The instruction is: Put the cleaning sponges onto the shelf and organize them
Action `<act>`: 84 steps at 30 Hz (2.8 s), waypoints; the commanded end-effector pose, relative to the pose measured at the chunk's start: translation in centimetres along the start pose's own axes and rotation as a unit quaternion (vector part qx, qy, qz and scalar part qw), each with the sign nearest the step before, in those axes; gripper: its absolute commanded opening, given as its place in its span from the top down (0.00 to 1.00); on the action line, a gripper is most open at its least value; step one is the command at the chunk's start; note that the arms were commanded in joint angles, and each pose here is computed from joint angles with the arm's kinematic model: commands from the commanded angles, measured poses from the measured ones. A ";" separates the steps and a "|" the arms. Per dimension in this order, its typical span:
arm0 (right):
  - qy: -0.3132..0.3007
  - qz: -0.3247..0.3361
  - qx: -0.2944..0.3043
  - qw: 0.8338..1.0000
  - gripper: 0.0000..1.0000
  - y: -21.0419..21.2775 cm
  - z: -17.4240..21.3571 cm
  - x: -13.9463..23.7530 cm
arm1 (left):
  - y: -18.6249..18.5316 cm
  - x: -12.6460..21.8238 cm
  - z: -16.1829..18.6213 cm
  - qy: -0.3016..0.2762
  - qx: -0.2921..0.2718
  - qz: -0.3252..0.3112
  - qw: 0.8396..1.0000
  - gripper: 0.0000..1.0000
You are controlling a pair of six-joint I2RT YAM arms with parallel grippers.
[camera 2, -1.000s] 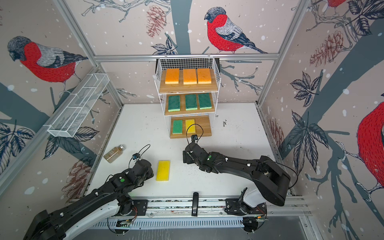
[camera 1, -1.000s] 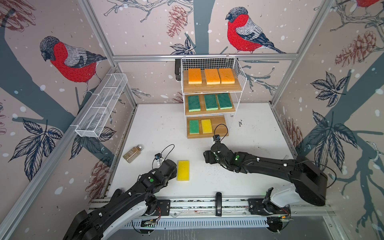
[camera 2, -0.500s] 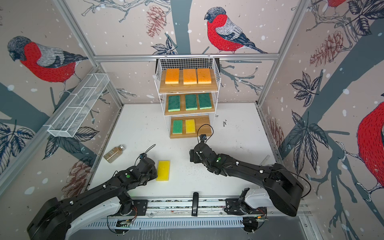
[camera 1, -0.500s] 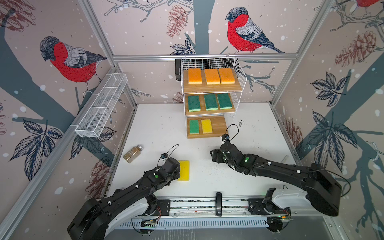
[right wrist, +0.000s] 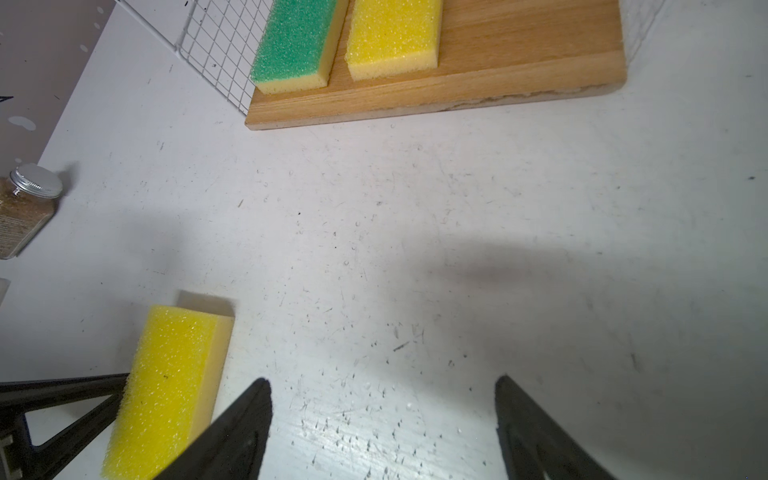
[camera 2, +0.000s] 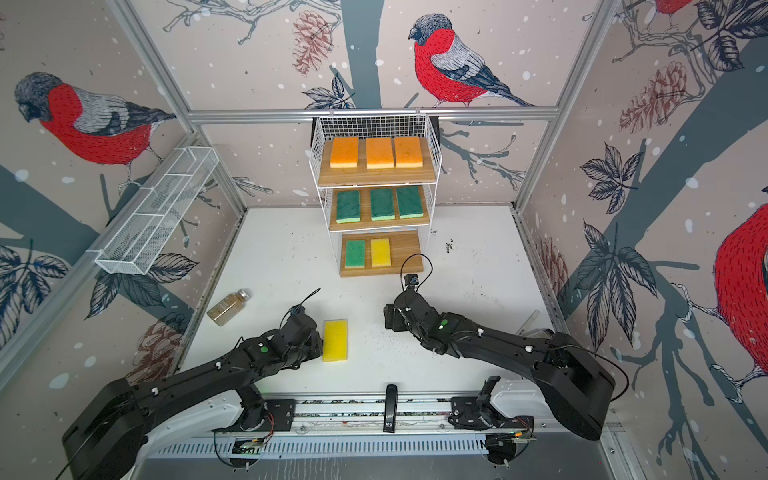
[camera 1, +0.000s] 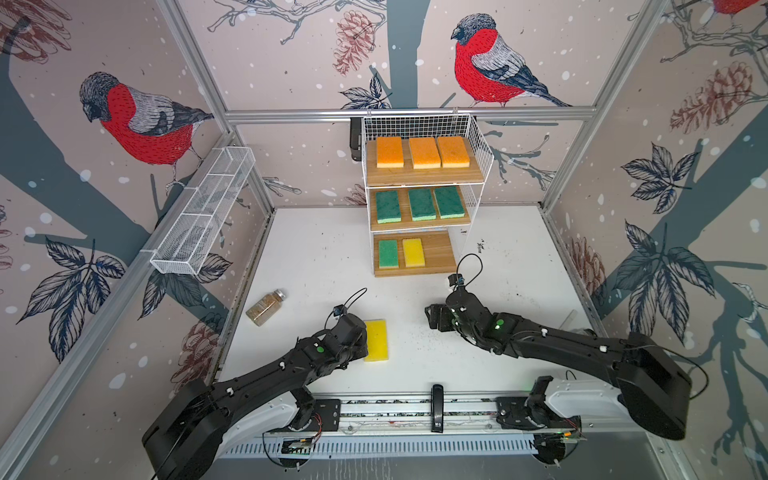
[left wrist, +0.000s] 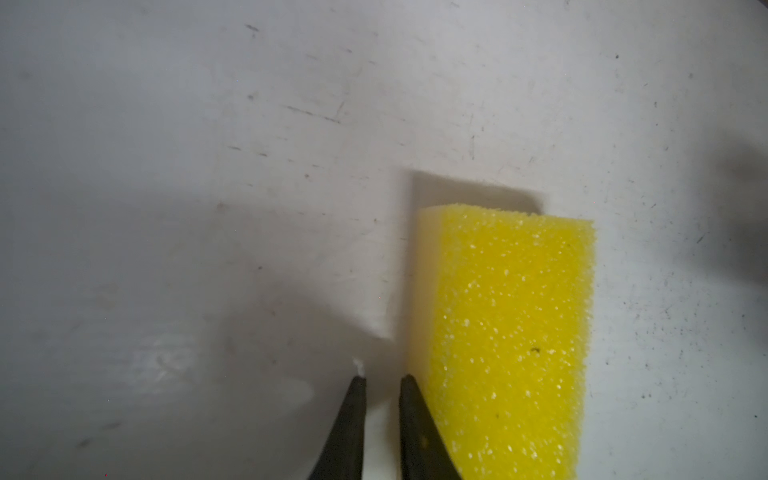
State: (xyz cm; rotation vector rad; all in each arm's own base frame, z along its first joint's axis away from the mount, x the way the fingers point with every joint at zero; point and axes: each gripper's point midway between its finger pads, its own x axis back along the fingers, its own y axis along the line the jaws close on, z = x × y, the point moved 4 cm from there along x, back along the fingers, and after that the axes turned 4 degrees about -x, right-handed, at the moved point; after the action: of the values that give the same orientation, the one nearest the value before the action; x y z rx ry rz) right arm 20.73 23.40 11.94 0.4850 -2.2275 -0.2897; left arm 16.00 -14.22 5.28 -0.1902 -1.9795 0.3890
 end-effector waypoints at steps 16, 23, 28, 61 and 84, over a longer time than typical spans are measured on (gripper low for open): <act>-0.012 -0.007 -0.026 1.000 0.15 -2.1 0.4 0.8 | -5.4 -1.5 -0.4 0.033 -0.029 0.029 0.999 0.82; -0.014 -0.010 -0.032 0.999 0.14 -2.6 0.6 1.1 | -7.6 -1.9 -0.1 0.048 -0.053 0.044 0.996 0.81; -0.013 -0.009 -0.037 0.999 0.14 -3.1 0.7 1.3 | -8.8 -2.6 0.5 0.065 -0.067 0.049 0.994 0.81; 0.016 -0.016 -0.037 0.999 0.14 -3.3 2.7 2.1 | -18.6 -3.5 2.0 0.104 -0.120 0.206 0.966 0.81; 0.031 0.062 -0.069 0.995 0.14 -2.4 5.7 4.2 | -11.2 3.4 -2.2 -0.046 -0.127 0.071 0.988 0.47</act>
State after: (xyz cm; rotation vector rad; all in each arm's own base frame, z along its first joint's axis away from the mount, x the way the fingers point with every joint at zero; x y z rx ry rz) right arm 14.39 20.42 10.42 0.3753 -2.1310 -0.3489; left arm 16.76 -24.12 12.90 -0.5152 -2.0685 0.2496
